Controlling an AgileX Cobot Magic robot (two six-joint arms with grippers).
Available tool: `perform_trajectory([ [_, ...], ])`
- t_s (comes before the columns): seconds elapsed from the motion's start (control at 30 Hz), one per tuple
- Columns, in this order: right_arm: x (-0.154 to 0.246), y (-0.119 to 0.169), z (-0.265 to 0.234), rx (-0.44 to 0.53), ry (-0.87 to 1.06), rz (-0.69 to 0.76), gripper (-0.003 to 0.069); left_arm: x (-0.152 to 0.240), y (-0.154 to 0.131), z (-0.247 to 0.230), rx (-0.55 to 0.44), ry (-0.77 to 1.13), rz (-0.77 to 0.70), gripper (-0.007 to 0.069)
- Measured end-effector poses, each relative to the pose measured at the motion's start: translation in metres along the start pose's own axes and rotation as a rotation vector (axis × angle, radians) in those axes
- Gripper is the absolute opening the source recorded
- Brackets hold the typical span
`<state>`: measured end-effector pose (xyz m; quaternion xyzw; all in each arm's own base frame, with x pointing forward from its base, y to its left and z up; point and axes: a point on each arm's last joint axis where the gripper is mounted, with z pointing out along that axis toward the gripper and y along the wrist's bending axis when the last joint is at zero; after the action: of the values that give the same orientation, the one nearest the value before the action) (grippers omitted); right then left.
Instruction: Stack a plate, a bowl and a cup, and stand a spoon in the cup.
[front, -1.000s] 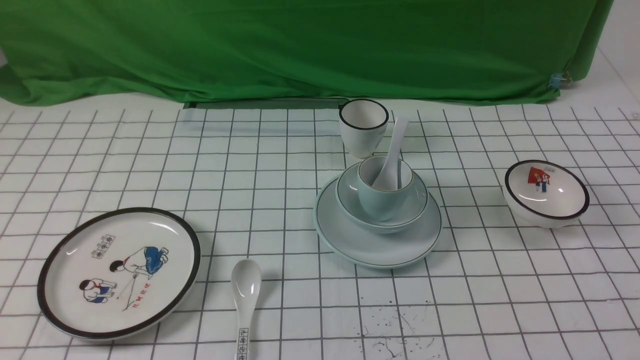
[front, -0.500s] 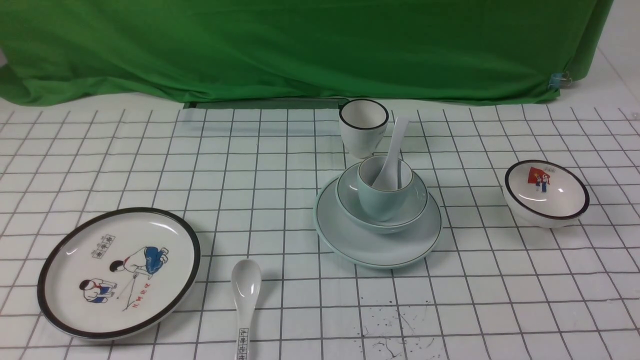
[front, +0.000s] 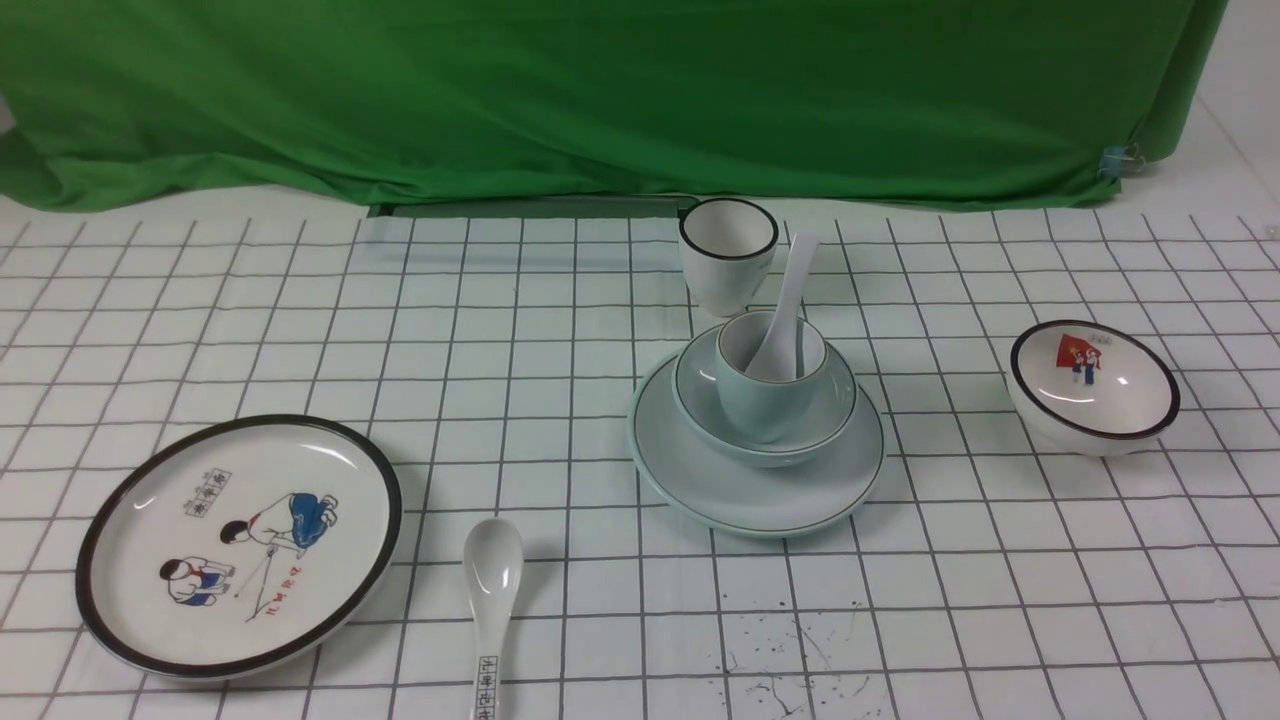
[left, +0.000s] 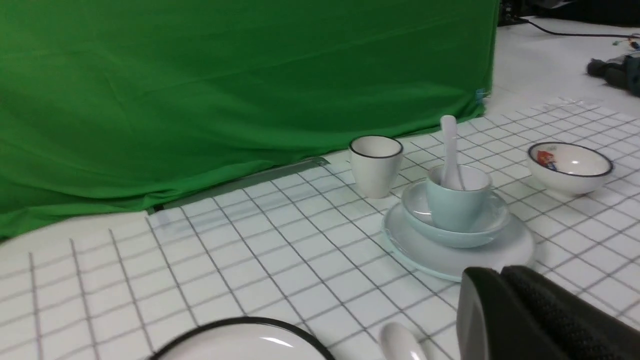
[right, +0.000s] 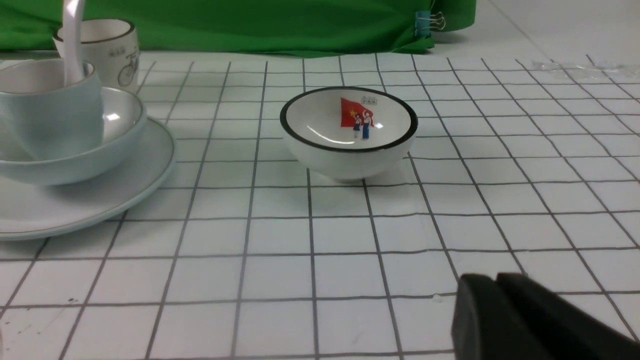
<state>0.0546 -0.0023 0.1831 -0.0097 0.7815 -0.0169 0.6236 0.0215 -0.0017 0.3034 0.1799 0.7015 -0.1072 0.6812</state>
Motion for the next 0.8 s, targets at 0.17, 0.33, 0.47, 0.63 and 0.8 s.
perform_trajectory([
  [0.17,0.0,0.0,0.0,-0.001,0.0,0.0,0.009,0.024,0.0,0.019,-0.214,-0.068,0.096,-0.003],
  [0.33,0.0,0.0,0.0,-0.001,0.0,0.0,0.0101,0.053,0.01,0.027,-0.471,-0.091,-0.011,-0.003],
  [0.47,0.0,0.0,0.0,-0.001,-0.001,0.0,0.011,0.085,0.017,0.03,-0.608,-0.007,-0.067,-0.003],
  [0.63,0.0,0.0,0.0,-0.001,-0.002,0.0,0.0123,0.104,0.014,0.032,-0.577,0.041,-0.08,-0.003],
  [0.8,0.0,0.0,0.0,-0.001,-0.001,0.0,0.0128,0.11,0.009,0.034,-0.499,0.105,-0.084,-0.003],
])
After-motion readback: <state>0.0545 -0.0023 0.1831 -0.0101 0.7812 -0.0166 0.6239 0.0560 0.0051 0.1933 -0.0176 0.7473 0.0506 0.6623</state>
